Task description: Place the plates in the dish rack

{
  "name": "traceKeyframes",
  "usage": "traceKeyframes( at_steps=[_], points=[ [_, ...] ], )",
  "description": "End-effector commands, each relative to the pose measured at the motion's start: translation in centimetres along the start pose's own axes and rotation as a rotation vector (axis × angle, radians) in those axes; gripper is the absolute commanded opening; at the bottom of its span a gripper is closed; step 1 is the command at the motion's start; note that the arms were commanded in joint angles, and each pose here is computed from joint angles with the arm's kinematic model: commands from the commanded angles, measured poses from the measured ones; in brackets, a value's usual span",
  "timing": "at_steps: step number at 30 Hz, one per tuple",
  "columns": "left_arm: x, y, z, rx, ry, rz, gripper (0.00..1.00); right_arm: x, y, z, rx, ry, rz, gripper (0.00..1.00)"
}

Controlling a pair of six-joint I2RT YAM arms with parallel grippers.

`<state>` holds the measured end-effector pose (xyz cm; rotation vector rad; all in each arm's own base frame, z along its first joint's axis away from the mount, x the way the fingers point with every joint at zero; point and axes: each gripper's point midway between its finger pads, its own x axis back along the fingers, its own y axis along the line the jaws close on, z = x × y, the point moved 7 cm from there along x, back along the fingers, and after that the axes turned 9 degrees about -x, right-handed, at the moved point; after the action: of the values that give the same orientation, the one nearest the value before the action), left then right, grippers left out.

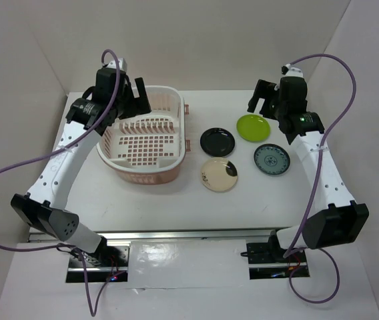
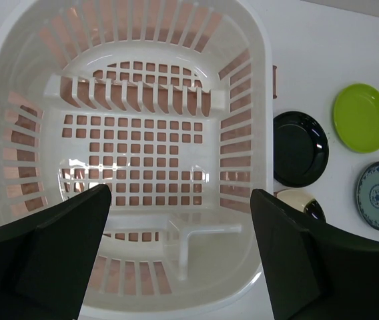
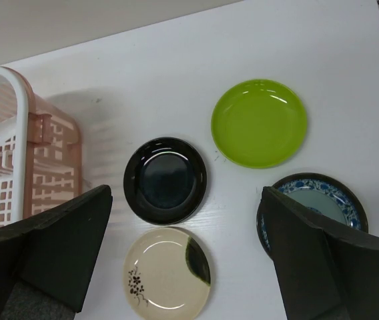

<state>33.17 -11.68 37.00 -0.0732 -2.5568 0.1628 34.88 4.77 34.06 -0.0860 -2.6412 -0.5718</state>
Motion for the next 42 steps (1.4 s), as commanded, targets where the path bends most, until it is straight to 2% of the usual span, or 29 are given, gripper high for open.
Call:
traceKeyframes(
  at_steps=[1,7,13,18,23,25,30,37,42],
  points=[
    [0.1,-0.1,-1.2,0.007,-0.036,-0.007,1.0,0.1,0.3,-1.6,-0.002,-0.068,-0.025,1.0],
    [0.3,-0.1,-1.5,0.009,-0.047,-0.014,1.0,0.2,-0.6,-1.4,-0.01,-0.085,-0.012,1.0],
    [0.3,-0.2,-1.5,0.009,-0.042,0.003,1.0,-2.3,-2.7,-1.4,-0.032,-0.061,0.032,1.0],
    [-0.2,-0.6,-0.5,0.003,0.0,0.045,1.0,-4.8,-6.7,-2.0,-0.053,-0.111,-0.016,1.0],
    [0.0,-1.6,0.2,0.014,0.023,0.15,1.0,-8.8,-11.4,-1.4,-0.111,-0.021,-0.112,0.94],
    [0.5,-2.3,0.3,0.006,0.026,0.226,1.0,-12.2,-13.1,0.0,-0.136,0.043,-0.112,0.89],
    [2.0,-2.9,0.6,-0.024,-0.008,0.276,1.0,-16.1,-15.1,0.4,-0.119,0.075,-0.081,0.89],
    [2.9,-2.8,1.2,-0.045,-0.009,0.316,1.0,-19.6,-17.6,2.1,-0.123,0.123,-0.017,0.86],
    [2.7,-2.7,1.4,-0.045,-0.003,0.305,1.0,-19.8,-18.0,2.6,-0.12,0.111,-0.008,0.84]
  ],
)
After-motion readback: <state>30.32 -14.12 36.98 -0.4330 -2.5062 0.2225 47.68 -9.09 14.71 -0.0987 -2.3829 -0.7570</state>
